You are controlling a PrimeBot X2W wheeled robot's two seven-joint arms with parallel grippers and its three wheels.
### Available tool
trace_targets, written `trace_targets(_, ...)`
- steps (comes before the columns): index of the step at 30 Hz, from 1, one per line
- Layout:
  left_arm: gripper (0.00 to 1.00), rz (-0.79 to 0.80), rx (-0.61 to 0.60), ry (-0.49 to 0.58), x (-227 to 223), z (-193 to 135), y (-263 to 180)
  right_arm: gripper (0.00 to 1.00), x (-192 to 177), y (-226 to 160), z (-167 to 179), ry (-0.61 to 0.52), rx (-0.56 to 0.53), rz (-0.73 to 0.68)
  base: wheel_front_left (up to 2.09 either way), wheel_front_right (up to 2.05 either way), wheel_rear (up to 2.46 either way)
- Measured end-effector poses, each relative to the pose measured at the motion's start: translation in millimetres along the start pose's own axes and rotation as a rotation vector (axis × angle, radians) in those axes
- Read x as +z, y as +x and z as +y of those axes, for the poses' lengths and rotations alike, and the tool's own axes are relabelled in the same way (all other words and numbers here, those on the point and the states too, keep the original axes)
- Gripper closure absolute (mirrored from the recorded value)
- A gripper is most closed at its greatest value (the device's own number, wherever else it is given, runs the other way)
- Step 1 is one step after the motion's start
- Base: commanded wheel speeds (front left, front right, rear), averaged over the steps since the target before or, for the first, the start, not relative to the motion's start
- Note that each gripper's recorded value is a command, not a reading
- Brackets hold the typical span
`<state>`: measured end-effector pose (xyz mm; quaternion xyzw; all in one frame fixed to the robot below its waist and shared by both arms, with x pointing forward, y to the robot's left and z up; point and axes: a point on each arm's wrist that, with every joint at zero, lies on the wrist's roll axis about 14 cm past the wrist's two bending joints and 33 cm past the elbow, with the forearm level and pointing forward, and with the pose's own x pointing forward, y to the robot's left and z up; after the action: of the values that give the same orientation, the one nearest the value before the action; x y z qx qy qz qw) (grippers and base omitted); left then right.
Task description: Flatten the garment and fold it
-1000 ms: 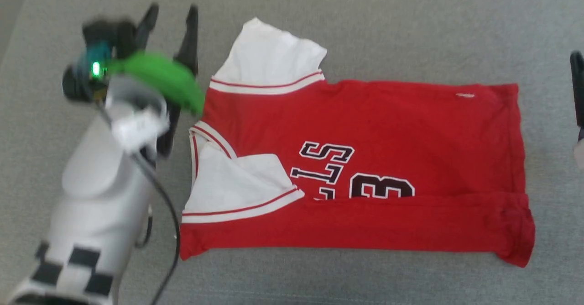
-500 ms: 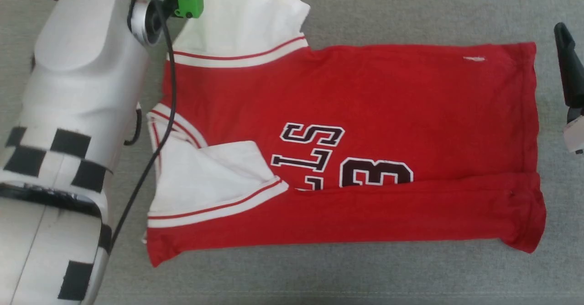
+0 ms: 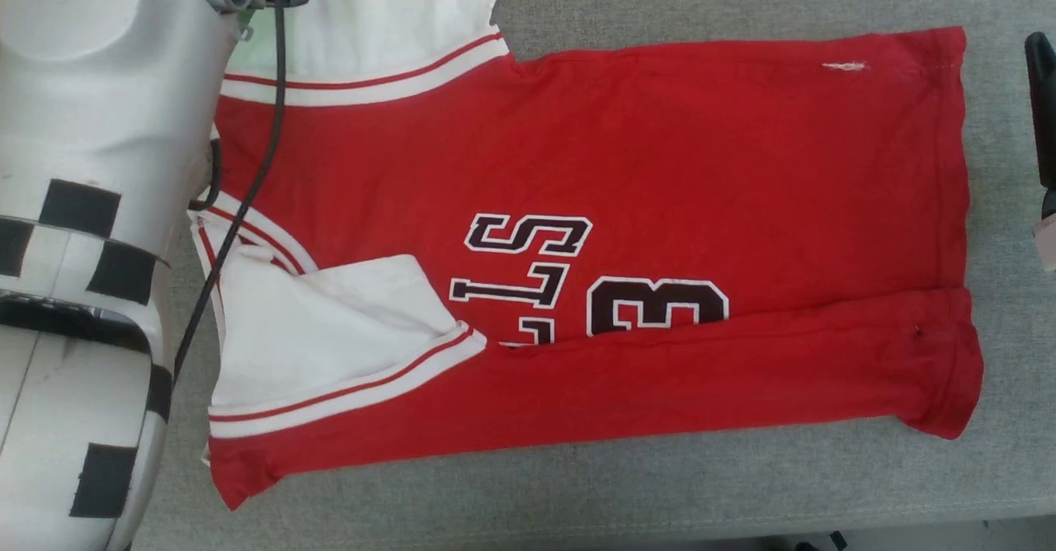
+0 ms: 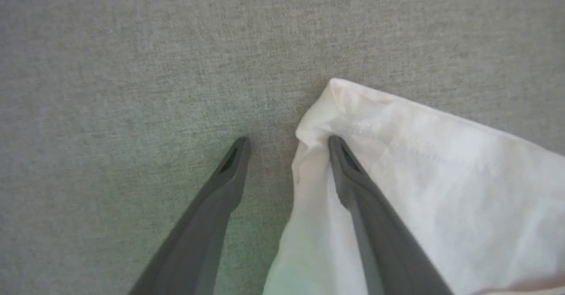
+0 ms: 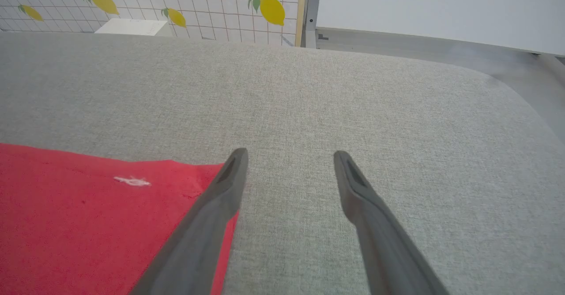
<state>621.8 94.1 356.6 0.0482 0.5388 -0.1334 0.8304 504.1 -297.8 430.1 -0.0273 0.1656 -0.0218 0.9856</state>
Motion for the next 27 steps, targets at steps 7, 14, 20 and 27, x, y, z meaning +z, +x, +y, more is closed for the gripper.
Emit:
trace_targets(7,1.00,-0.044,-0.090,-0.043,1,-19,-8,0.00,7,2,0,-0.009,0.005,0.002,0.00,0.00,0.00)
trace_targets(14,1.00,-0.101,-0.156,-0.060,3,-32,-26,0.00,13,9,12,-0.090,0.063,0.171,0.00,0.00,0.00)
trace_targets(20,1.00,-0.142,-0.176,-0.061,7,-34,-41,0.00,-12,13,34,-0.205,0.131,0.497,0.00,0.00,0.00)
trace_targets(27,1.00,-0.175,-0.175,-0.056,12,-28,-46,0.00,-42,22,48,-0.320,0.157,0.717,0.00,0.00,0.00)
